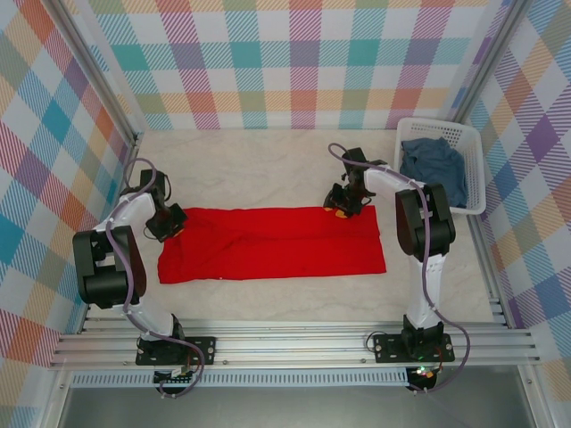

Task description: Fold and stack the t-shirts

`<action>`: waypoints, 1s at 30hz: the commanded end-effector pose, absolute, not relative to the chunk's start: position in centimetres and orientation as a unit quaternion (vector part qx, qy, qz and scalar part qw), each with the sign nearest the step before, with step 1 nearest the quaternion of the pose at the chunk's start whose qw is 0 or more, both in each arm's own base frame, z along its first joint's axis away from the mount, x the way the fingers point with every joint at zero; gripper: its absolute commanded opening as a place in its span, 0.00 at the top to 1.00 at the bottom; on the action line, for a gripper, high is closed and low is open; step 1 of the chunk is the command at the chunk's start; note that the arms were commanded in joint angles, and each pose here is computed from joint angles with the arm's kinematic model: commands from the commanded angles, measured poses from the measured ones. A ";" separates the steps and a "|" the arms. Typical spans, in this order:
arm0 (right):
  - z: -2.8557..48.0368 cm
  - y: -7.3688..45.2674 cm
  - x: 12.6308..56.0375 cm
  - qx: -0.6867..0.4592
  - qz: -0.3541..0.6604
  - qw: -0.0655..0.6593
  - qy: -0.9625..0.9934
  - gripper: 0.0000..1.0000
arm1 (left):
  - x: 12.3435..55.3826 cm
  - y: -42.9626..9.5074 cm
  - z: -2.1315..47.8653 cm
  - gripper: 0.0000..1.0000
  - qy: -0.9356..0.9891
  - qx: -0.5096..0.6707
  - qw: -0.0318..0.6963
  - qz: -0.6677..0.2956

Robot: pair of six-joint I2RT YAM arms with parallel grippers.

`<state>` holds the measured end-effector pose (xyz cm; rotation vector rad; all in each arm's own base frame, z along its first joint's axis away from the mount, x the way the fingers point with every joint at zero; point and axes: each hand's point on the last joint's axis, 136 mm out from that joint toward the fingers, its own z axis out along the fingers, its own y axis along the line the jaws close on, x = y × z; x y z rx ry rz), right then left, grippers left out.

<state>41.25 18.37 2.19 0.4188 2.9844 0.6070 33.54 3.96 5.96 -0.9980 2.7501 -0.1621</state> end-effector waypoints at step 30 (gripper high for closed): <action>-0.6 16.7 39.3 0.141 0.149 -0.016 0.979 0.56 | 34.8 4.3 9.4 0.52 0.943 -0.299 0.144 0.004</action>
